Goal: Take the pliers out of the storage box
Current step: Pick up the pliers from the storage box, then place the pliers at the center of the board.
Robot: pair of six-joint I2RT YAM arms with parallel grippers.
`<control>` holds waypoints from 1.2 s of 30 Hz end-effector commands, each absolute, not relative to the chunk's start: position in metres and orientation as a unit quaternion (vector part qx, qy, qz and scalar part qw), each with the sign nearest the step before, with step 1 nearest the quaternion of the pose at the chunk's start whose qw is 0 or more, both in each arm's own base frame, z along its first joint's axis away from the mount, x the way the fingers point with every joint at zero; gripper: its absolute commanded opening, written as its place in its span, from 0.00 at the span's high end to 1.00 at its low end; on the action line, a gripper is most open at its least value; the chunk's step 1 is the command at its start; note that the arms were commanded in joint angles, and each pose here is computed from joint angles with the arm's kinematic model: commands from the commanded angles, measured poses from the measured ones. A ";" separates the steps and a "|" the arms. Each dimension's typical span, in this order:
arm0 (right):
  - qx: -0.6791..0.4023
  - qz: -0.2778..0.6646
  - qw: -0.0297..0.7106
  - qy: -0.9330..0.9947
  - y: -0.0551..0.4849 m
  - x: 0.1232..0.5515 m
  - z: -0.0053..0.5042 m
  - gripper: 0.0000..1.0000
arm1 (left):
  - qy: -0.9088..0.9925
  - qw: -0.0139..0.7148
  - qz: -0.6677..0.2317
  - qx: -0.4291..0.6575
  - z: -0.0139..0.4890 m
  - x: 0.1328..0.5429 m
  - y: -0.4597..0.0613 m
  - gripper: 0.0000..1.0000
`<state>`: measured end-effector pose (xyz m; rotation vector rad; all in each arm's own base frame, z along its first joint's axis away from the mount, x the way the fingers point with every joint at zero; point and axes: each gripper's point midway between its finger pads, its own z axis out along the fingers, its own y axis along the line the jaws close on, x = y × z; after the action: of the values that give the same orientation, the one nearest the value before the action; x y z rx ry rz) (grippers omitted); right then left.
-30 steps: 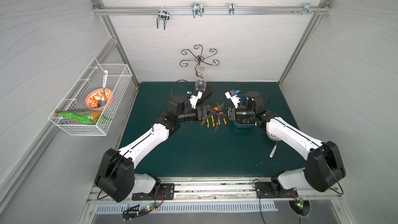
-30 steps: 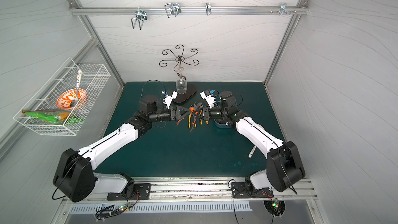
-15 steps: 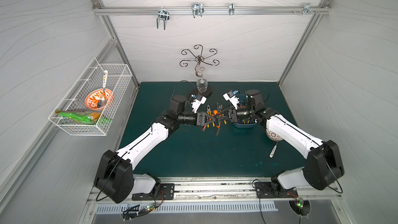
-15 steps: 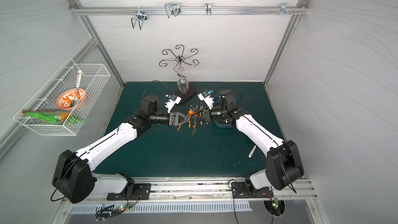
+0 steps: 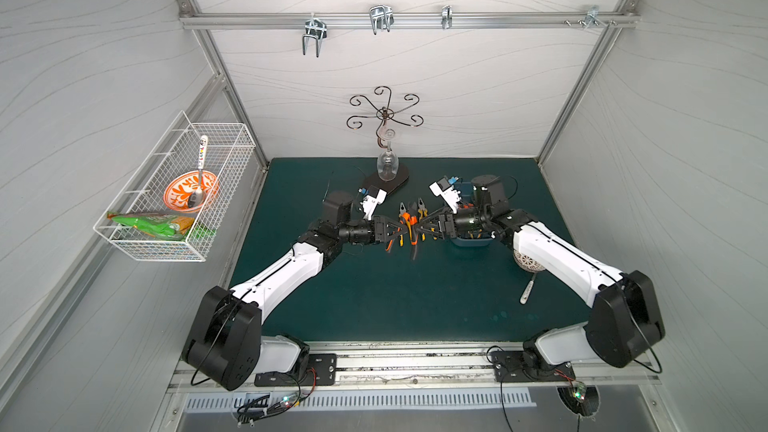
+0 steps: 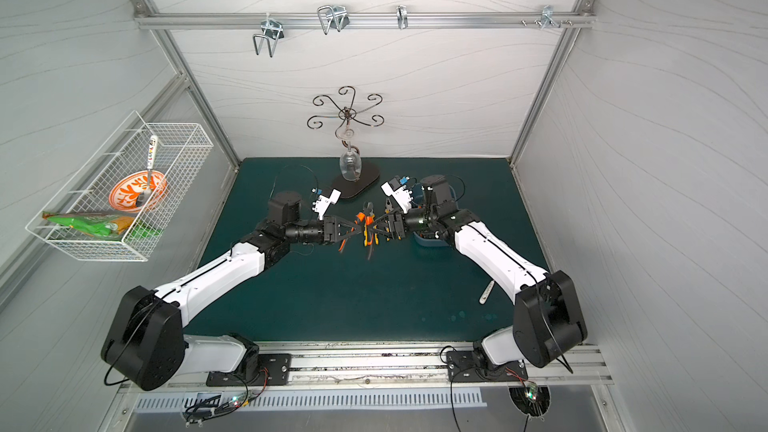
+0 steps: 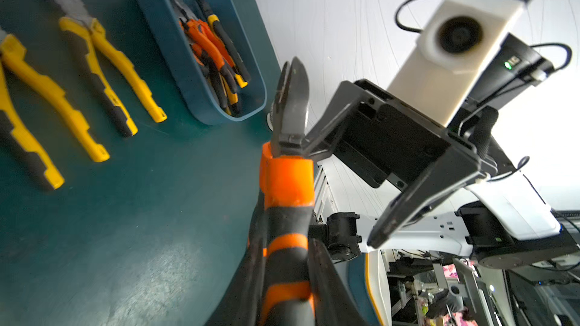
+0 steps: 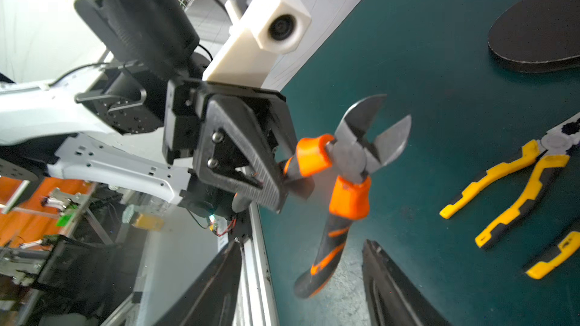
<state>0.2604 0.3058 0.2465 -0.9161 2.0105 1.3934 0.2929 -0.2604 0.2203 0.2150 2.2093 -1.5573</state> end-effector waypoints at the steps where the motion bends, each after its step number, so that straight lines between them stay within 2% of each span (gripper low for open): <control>1: -0.346 0.498 0.272 0.747 0.303 0.255 0.246 0.22 | 0.772 0.257 -0.576 0.072 0.239 0.308 -0.253 1.00; 5: -0.358 0.460 0.283 0.762 0.305 0.255 0.234 0.06 | 0.784 0.246 -0.569 0.035 0.214 0.321 -0.237 1.00; 10: -0.373 0.444 0.288 0.762 0.313 0.251 0.229 0.01 | 0.793 0.249 -0.556 0.001 0.187 0.344 -0.218 1.00; 22: -0.379 0.421 0.296 0.769 0.313 0.253 0.222 0.01 | 0.807 0.225 -0.542 -0.067 0.118 0.403 -0.200 1.00; 27: -0.379 0.421 0.292 0.771 0.314 0.253 0.218 0.01 | 0.803 0.211 -0.553 -0.073 0.102 0.421 -0.205 1.00; 36: -0.379 0.420 0.288 0.773 0.314 0.255 0.215 0.01 | 0.827 0.200 -0.519 -0.083 0.072 0.447 -0.203 1.00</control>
<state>0.2588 0.3147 0.2223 -0.9956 2.0446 1.1251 0.4266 -0.2023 0.0615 -0.3106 2.3680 -1.4675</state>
